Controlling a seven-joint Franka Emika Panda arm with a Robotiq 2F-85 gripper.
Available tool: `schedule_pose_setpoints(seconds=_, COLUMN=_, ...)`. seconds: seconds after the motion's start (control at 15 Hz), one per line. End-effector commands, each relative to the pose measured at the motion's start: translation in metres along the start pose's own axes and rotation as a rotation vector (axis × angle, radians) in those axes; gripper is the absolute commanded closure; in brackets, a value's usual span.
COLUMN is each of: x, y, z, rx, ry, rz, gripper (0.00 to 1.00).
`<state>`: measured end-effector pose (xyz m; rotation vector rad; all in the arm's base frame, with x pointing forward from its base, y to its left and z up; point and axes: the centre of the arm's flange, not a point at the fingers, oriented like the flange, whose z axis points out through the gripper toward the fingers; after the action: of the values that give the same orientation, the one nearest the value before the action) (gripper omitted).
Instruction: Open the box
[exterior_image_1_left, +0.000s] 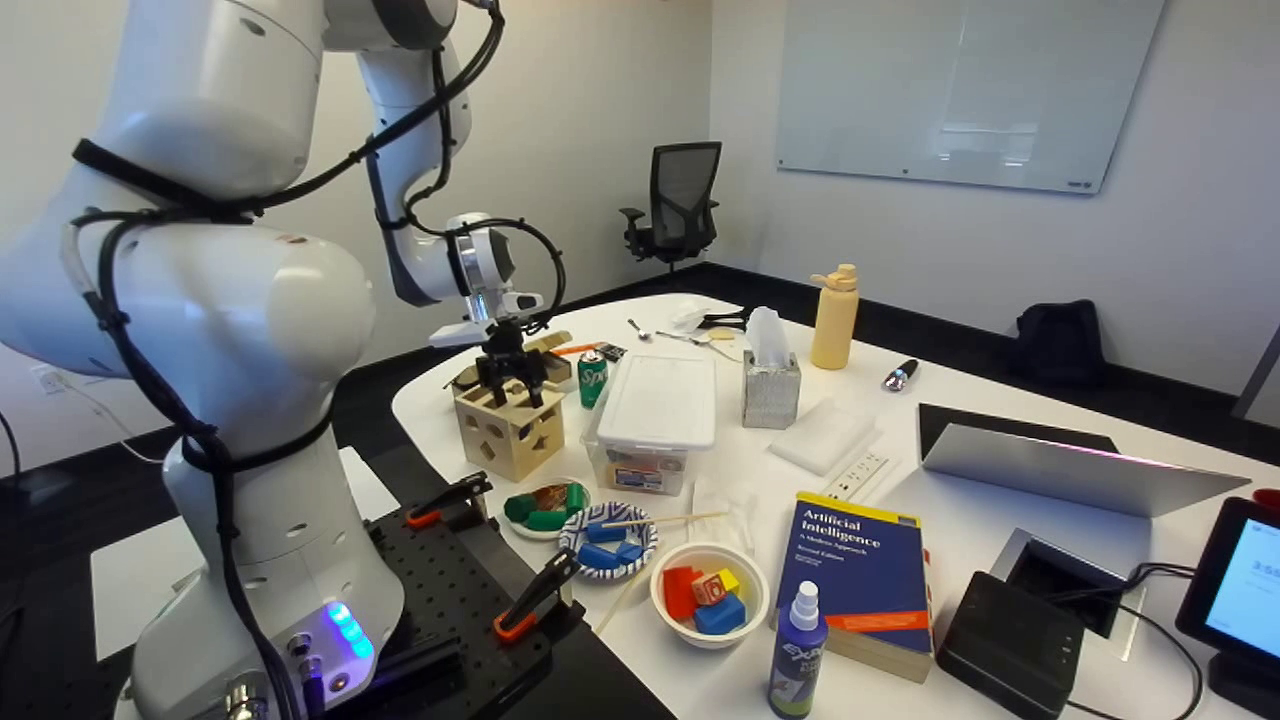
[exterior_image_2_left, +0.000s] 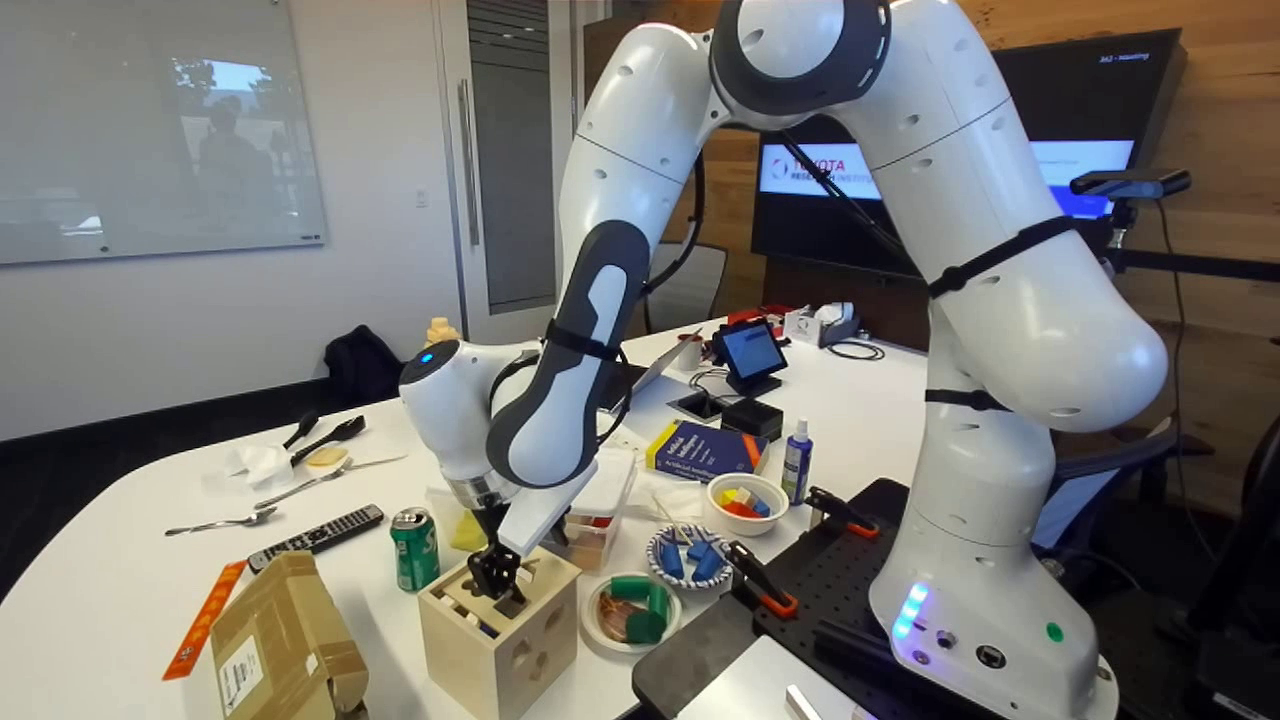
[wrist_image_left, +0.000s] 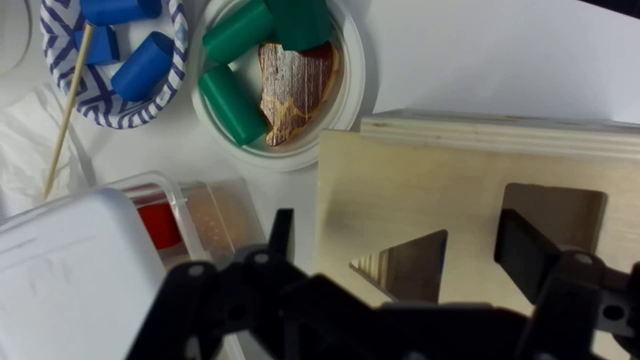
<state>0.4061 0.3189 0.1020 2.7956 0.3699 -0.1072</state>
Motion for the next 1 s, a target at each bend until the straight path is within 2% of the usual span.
schedule_pose_setpoints(seconds=0.0, x=-0.002, y=0.007, z=0.001, rx=-0.031, ry=-0.003, rz=0.024, gripper=0.00)
schedule_pose_setpoints(seconds=0.93, x=-0.009, y=0.032, z=0.015, rx=-0.050, ry=-0.027, rz=0.066, gripper=0.00)
